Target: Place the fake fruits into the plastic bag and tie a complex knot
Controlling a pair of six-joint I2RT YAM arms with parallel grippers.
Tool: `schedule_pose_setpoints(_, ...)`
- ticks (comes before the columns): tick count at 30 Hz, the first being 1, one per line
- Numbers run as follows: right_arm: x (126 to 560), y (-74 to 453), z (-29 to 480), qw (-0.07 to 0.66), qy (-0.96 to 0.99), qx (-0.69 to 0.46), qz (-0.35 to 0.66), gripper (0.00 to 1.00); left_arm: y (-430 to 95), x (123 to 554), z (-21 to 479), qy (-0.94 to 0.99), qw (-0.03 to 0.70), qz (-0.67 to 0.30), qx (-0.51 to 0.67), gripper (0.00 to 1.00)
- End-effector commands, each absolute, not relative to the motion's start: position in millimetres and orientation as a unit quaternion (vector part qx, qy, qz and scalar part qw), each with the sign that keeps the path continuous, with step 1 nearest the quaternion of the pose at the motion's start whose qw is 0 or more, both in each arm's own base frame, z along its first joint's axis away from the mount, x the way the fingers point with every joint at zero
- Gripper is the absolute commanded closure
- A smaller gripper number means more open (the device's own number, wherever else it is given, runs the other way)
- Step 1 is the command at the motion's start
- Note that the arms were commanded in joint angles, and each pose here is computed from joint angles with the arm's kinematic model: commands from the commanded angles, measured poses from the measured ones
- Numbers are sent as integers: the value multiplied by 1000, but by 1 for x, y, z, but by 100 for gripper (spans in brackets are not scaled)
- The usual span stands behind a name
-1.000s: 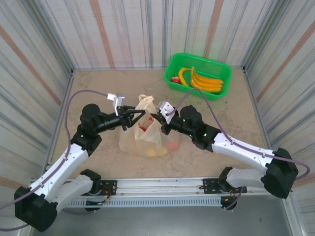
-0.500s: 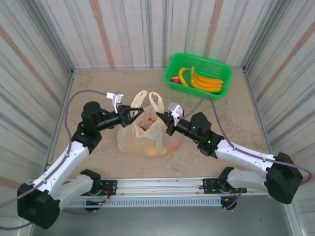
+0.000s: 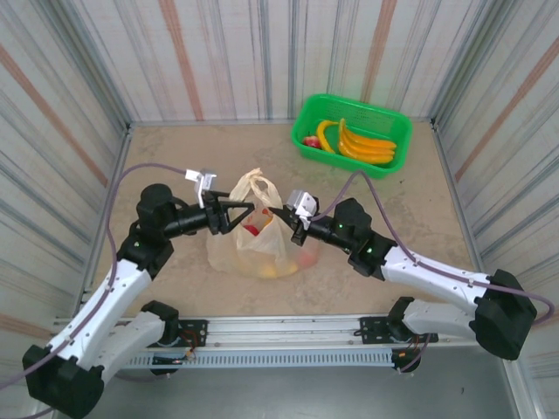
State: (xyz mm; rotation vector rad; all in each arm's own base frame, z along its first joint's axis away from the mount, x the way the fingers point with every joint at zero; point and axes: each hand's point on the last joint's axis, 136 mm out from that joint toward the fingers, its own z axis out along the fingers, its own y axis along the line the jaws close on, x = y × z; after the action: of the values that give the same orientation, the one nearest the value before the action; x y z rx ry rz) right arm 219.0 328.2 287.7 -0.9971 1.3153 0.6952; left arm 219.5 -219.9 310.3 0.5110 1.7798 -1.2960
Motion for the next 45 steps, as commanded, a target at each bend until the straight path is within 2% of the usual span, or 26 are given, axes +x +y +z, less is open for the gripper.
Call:
schedule_pose_setpoints(1, 210, 340, 294, 615, 549, -479, 301, 100, -217, 210, 302, 716, 422, -511, 220, 22)
schedule_pose_setpoints(12, 203, 368, 277, 570, 538, -537, 311, 100, -220, 210, 292, 728, 393, -521, 210, 18)
schedule_pose_setpoints(19, 199, 387, 261, 550, 529, -582, 281, 100, -217, 216, 286, 737, 393, -517, 186, 7)
schedule_pose_setpoints(21, 200, 391, 259, 552, 526, -587, 271, 100, -219, 218, 285, 740, 386, -520, 182, 2)
schedule_pose_setpoints(25, 207, 396, 259, 563, 531, -587, 239, 100, -221, 218, 286, 737, 384, -525, 186, 4)
schedule_pose_setpoints(27, 210, 397, 259, 567, 533, -586, 227, 100, -221, 218, 287, 735, 387, -523, 190, 8)
schedule_pose_setpoints(28, 212, 397, 260, 569, 535, -584, 222, 100, -222, 217, 287, 734, 388, -523, 193, 13)
schedule_pose_setpoints(36, 220, 390, 258, 568, 556, -573, 200, 100, -227, 208, 297, 702, 408, -529, 247, 64)
schedule_pose_setpoints(41, 214, 384, 257, 563, 556, -577, 202, 100, -226, 203, 311, 672, 446, -520, 281, 89)
schedule_pose_setpoints(42, 212, 382, 257, 562, 557, -577, 203, 99, -226, 203, 312, 667, 452, -518, 286, 91)
schedule_pose_setpoints(45, 206, 377, 258, 560, 555, -579, 208, 78, -227, 203, 317, 655, 465, -515, 298, 95)
